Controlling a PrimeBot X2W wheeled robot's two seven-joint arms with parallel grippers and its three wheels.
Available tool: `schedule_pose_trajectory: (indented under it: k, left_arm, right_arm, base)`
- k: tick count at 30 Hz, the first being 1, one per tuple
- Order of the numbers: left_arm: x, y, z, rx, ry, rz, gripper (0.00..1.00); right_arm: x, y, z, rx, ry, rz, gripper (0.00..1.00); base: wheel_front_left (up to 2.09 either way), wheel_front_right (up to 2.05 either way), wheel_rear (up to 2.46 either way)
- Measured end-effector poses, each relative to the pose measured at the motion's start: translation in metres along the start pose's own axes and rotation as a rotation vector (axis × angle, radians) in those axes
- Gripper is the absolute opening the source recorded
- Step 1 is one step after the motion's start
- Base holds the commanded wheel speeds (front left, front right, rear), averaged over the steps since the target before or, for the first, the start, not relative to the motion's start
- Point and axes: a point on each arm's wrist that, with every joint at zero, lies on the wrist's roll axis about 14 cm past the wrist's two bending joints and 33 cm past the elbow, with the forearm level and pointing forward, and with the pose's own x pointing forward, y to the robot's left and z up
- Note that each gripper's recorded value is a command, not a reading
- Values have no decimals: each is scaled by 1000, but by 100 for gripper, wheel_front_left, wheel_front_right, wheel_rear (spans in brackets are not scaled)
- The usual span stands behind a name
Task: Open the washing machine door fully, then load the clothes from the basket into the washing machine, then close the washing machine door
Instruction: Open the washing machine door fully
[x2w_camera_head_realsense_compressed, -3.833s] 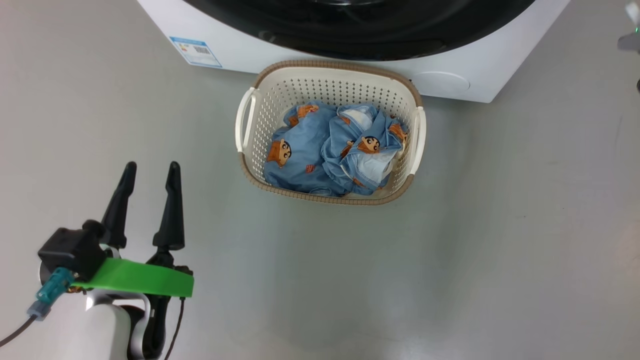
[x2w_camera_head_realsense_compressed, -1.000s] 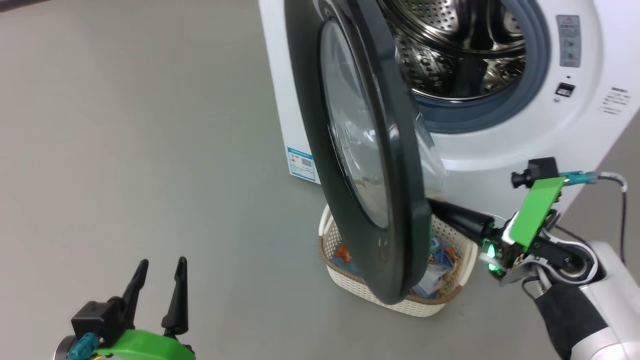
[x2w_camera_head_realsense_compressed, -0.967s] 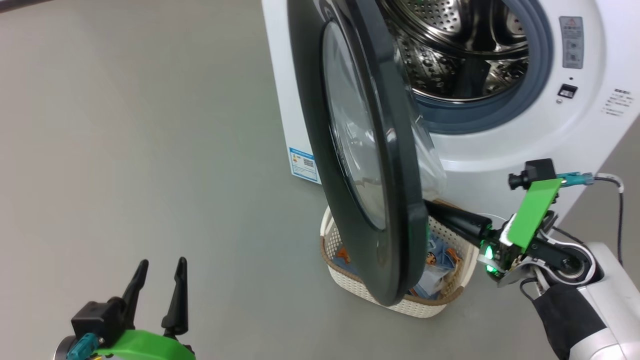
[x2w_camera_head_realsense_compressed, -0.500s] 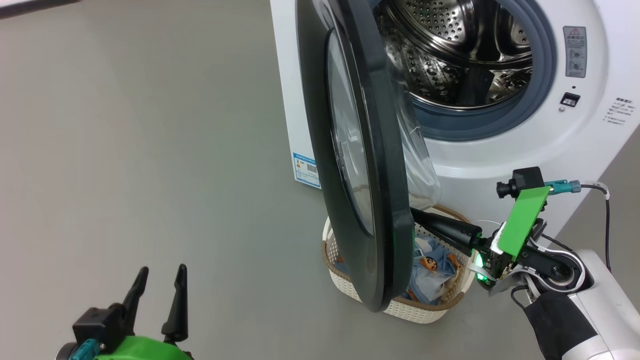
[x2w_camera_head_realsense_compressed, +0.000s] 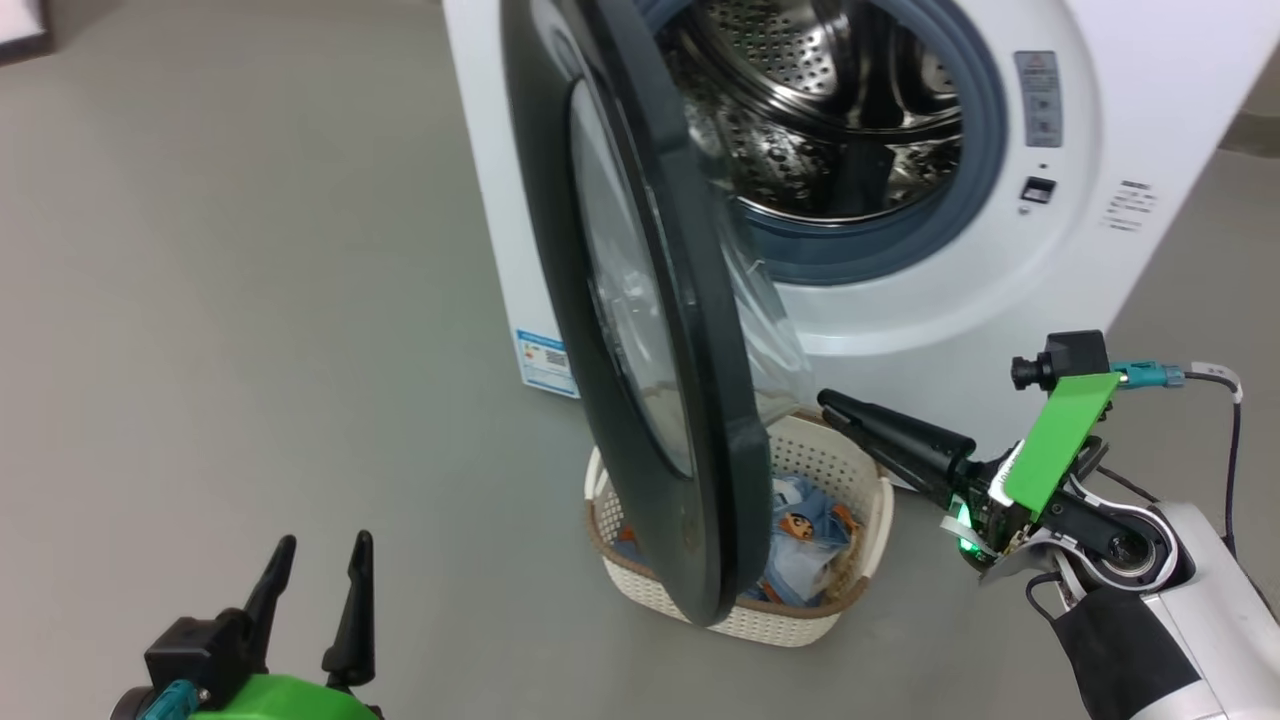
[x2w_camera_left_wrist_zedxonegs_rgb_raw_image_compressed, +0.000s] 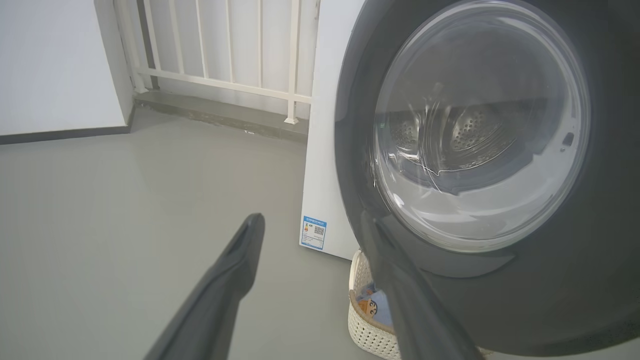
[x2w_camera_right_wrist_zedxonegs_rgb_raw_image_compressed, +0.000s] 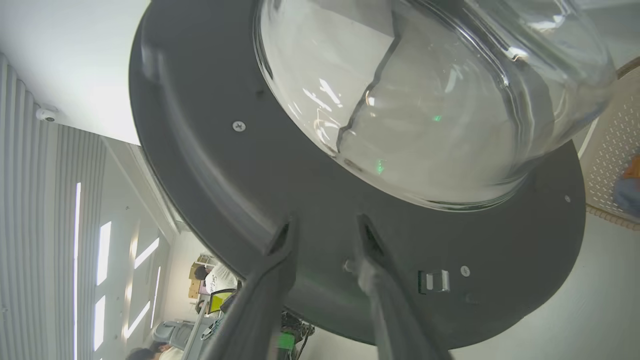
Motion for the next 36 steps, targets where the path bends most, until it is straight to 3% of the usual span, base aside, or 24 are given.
schedule_pose_trajectory:
  k: [6,16,17,26,36]
  left_arm:
    - [13,-19,-3,-6,5,-61,100]
    - [34,-57,-6,-19,9,-170,100]
    - [37,-62,-7,-22,11,-185,100]
    - [44,-88,-12,-38,18,-250,100]
    - [44,-95,-17,-42,31,-266,100]
  right_arm:
    - [-26,0,15,-78,-120,-37,100]
    - [-82,-1,51,-378,-476,-178,100]
    - [-97,-1,57,-447,-557,-208,100]
    - [-151,-6,65,-678,-796,-310,100]
    - [-185,-24,60,-853,-877,-440,100]
  base:
    - [0,0,0]
    - [0,0,0]
    - [0,0,0]
    - [0,0,0]
    - [0,0,0]
